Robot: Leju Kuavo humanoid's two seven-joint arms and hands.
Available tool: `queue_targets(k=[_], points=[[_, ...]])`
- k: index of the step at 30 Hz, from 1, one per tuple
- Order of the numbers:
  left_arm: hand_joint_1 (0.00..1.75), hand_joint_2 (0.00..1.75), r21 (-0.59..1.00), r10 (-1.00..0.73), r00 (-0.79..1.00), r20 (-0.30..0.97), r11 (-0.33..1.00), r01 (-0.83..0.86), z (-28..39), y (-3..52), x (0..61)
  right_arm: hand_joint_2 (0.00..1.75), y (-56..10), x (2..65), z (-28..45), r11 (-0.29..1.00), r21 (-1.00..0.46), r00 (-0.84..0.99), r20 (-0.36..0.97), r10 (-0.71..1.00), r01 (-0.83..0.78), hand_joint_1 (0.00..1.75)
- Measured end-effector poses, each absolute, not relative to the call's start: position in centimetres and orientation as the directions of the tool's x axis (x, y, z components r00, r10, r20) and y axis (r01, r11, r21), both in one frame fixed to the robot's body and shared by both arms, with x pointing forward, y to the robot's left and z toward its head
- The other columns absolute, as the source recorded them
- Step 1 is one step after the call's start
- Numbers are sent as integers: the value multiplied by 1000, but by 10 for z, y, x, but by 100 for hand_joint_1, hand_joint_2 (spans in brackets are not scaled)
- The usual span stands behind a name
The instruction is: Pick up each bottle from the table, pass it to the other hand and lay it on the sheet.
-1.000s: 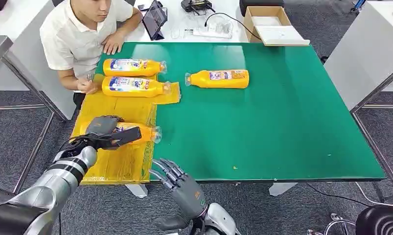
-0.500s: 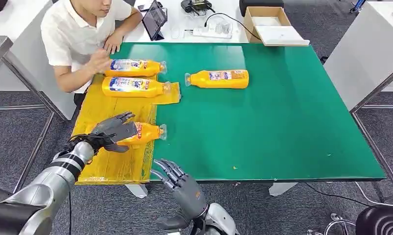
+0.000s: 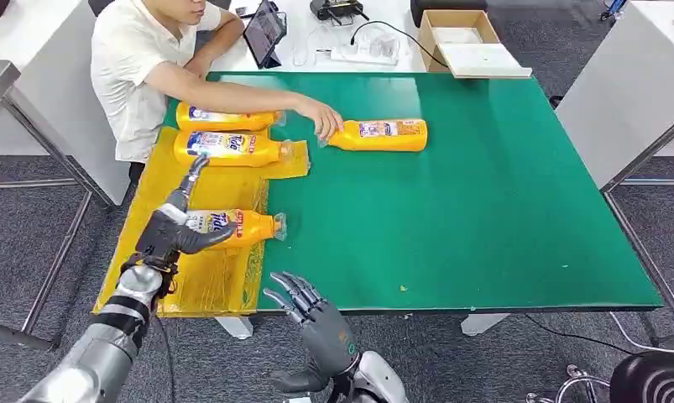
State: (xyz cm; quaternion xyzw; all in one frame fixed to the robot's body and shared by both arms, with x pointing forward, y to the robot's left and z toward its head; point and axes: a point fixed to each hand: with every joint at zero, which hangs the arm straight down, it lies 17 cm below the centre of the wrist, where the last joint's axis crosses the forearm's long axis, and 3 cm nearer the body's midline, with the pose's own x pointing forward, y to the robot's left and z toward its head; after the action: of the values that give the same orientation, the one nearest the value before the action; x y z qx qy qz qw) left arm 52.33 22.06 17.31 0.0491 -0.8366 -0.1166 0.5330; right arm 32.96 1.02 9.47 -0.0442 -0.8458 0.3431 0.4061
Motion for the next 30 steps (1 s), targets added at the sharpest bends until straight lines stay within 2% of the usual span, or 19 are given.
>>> queue_targets(k=[3,5,10,11,16,20,24,30], points=[[0,175,67,-77,-558,826,997,-38,224,238,492,0,-4,333,96,787,-595,-647,667,370,-164,0],[0,175,1,-24,-604,797,999,-38,245,242,476,0,-10,335,97,793,-591,-640,670,376,-152,0],[0,175,-133,152,-650,745,988,78,279,241,449,0,-22,339,97,800,-581,-627,682,377,-151,0],[0,175,-148,173,-651,739,985,93,282,240,445,175,-25,341,96,800,-579,-621,688,376,-157,0],[0,175,-213,244,-639,730,969,127,291,237,436,175,-82,381,75,690,-723,-532,598,599,-36,0],[0,175,-123,109,-650,752,992,24,284,229,430,175,-162,430,75,577,-809,-434,483,761,112,0],[0,175,-90,78,-644,761,996,15,276,215,425,175,-209,453,76,527,-833,-360,446,819,168,0],[0,175,-41,40,-634,772,999,13,267,198,418,175,-258,470,58,432,-887,-209,397,894,165,0]])
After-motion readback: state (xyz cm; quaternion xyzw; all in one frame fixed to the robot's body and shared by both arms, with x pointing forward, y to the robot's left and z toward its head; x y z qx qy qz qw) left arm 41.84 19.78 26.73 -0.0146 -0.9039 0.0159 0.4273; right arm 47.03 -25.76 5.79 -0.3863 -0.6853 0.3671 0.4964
